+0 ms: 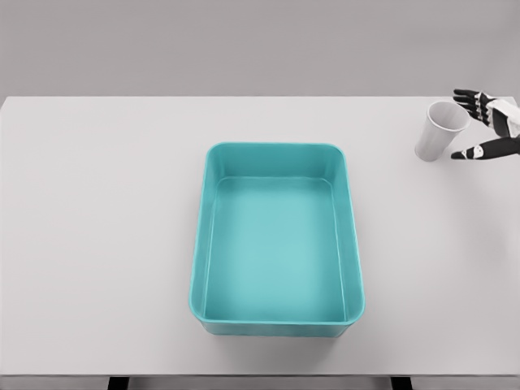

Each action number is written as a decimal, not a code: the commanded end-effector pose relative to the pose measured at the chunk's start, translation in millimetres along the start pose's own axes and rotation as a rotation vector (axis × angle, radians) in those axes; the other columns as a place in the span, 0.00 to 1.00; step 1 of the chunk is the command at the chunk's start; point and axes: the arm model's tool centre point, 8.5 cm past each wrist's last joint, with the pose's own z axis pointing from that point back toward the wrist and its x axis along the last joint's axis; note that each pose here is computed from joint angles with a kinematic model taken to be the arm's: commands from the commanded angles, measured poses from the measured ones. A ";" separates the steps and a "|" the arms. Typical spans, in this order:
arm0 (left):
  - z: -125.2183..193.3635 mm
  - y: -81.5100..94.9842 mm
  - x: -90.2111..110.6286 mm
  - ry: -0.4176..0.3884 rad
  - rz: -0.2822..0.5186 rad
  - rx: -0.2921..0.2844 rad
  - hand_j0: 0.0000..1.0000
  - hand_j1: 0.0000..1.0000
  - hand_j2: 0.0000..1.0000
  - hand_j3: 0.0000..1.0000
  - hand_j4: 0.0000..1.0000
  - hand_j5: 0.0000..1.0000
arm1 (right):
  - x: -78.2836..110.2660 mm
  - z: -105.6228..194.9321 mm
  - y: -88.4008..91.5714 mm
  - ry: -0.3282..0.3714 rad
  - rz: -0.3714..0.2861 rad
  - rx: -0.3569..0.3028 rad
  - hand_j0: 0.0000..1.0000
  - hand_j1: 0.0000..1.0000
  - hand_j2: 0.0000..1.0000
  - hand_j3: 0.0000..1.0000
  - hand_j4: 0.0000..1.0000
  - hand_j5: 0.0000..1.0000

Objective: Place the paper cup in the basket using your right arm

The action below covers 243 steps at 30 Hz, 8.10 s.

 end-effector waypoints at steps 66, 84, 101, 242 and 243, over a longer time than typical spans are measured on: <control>0.0 0.1 -0.1 0.000 0.000 0.001 1.00 1.00 1.00 1.00 1.00 1.00 | 16.5 -22.6 12.9 -0.049 -0.014 0.020 1.00 1.00 1.00 1.00 1.00 1.00; 0.0 0.0 -0.1 0.000 0.000 -0.001 1.00 1.00 1.00 1.00 1.00 1.00 | 19.3 -25.0 15.2 -0.053 0.002 0.033 0.79 0.79 0.79 0.79 0.79 0.79; 0.0 0.0 -0.1 0.000 0.000 -0.001 1.00 1.00 1.00 1.00 1.00 1.00 | 34.5 -31.2 17.8 -0.082 0.050 0.061 0.75 0.75 0.75 0.75 0.75 0.75; 0.0 0.0 -0.1 0.000 0.000 -0.001 1.00 1.00 1.00 1.00 1.00 1.00 | 98.7 52.3 66.8 -0.470 0.233 0.031 1.00 1.00 1.00 1.00 1.00 1.00; 0.0 0.0 -0.2 0.002 0.000 -0.001 1.00 1.00 1.00 1.00 1.00 1.00 | 98.1 52.2 66.6 -0.467 0.231 0.031 1.00 1.00 1.00 1.00 1.00 1.00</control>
